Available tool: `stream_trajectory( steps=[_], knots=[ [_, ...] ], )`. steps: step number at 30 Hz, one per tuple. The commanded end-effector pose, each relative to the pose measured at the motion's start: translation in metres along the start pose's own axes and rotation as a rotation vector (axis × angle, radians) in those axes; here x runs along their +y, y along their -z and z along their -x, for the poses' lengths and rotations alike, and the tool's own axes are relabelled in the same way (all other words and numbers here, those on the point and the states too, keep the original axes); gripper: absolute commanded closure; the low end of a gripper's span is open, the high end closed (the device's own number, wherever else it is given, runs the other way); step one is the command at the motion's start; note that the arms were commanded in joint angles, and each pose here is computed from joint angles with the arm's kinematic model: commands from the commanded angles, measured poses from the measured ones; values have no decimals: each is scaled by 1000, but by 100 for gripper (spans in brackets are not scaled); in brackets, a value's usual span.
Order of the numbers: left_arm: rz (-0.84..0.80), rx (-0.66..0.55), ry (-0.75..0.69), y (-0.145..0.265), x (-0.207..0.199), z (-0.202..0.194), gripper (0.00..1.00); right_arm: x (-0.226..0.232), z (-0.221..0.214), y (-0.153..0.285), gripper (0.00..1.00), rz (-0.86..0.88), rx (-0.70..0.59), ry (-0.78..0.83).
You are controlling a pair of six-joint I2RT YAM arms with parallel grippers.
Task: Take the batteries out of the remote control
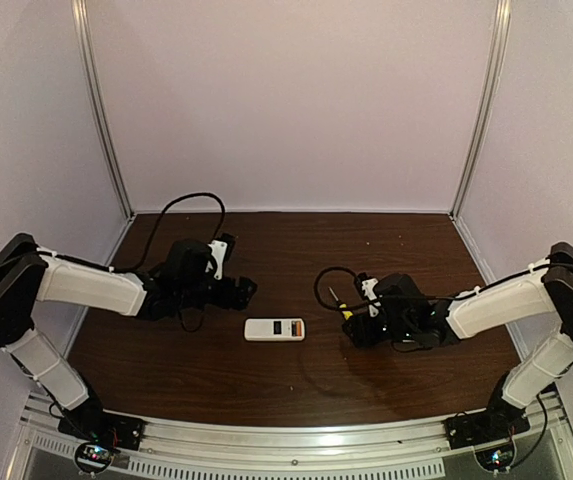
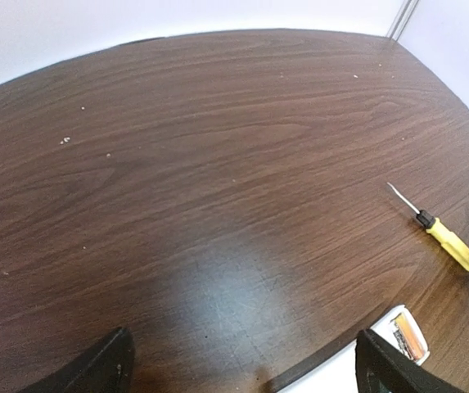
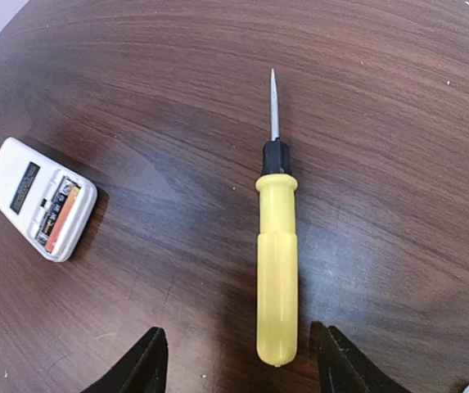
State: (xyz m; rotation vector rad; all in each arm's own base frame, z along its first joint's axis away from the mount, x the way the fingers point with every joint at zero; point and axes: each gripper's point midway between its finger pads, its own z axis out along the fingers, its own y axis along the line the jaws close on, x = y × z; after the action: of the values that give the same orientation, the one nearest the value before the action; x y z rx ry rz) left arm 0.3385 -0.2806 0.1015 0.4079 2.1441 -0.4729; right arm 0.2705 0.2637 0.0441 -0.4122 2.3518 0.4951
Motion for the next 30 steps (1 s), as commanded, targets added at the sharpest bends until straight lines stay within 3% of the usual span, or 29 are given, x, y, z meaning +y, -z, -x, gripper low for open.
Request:
stream_trajectory(
  steps=[1, 7, 16, 27, 30],
  knots=[
    [-42, -102, -62, 14, -6, 24, 5, -2, 9, -12, 39, -46, -16, 19],
    [-110, -189, -76, 37, -15, 35, 6, -5, 9, -26, 48, -83, 12, 23],
    [-153, -204, -77, 45, -21, 34, 10, -21, -5, -29, 65, -154, 36, 30],
    [-172, -224, -80, 51, -24, 37, 11, -26, -18, -36, 67, -165, 65, 42],
    [-204, -223, -87, 54, -29, 36, 12, -27, -21, -38, 73, -171, 73, 42]
  ],
)
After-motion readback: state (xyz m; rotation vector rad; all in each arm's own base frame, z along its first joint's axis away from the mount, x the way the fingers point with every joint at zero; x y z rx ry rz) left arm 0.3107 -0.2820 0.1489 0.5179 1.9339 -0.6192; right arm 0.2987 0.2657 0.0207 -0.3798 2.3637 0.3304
